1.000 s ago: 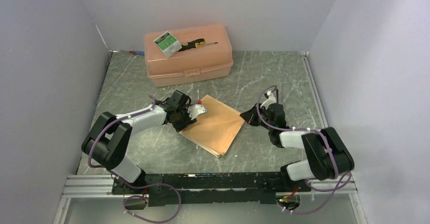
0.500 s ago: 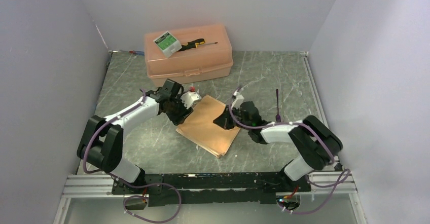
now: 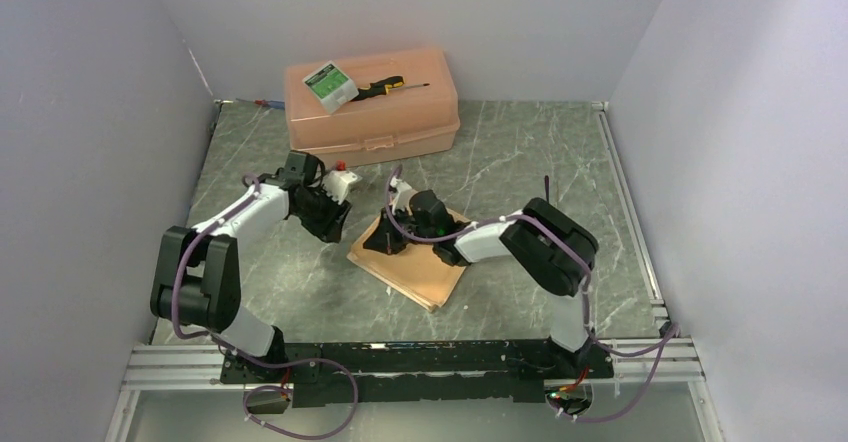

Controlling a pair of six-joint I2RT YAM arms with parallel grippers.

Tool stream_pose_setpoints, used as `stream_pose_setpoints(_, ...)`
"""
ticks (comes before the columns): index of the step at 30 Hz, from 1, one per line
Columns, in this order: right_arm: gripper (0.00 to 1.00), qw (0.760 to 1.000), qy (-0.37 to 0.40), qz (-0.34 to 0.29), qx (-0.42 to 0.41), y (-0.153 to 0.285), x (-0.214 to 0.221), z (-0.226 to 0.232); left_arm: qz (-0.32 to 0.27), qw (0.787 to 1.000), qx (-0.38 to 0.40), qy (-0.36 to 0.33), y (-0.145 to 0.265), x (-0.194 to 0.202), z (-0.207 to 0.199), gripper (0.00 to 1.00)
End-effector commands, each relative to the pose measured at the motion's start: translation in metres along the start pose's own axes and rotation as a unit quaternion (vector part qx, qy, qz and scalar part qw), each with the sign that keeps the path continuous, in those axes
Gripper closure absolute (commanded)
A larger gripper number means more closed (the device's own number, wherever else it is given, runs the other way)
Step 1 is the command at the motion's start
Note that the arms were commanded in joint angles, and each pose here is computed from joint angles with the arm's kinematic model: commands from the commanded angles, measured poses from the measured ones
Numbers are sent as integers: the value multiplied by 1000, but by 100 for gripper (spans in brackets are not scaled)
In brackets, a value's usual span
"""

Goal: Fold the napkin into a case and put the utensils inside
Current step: Smooth out the upper triangle-folded napkin at the center of the board.

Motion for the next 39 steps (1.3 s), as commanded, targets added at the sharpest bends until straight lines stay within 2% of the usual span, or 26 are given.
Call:
stream_pose_setpoints(1, 100, 999, 15, -10, -45, -22, -16, 12, -38, 998, 28, 31, 22, -14, -3, 51)
stream_pose_setpoints(11, 100, 999, 29, 29, -15, -45, 21, -23, -51, 997, 9, 51, 42, -6, 12, 50)
stream_pose_setpoints(21, 99, 996, 63, -32, -52, -29, -28, 20, -47, 997, 23, 56, 30, 0, 10, 49)
stream_pose_setpoints(25, 98, 996, 63, -40, -56, -13, -33, 31, -57, 996, 36, 54, 23, -3, 9, 48)
stream_pose_setpoints(29, 96, 997, 54, -25, -41, 3, -15, 23, -52, 997, 45, 47, 13, -9, 4, 45)
stream_pose_setpoints(32, 98, 999, 30, -14, -32, 10, 5, 9, -53, 997, 50, 33, 10, -18, -4, 45)
stream_pose_setpoints(36, 99, 999, -14, 14, -25, 7, 37, -17, -48, 997, 55, 15, 5, -25, -14, 45)
stream_pose_setpoints(39, 100, 999, -33, 25, -32, 2, 43, -28, -47, 997, 56, 3, 4, -28, -19, 45)
Point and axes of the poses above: each gripper's point midway between its finger pads, its own y axis back along the fingers, its own z axis along the line the jaws close on, x = y × z, the point moved 3 cm from there along y, back along the fingers
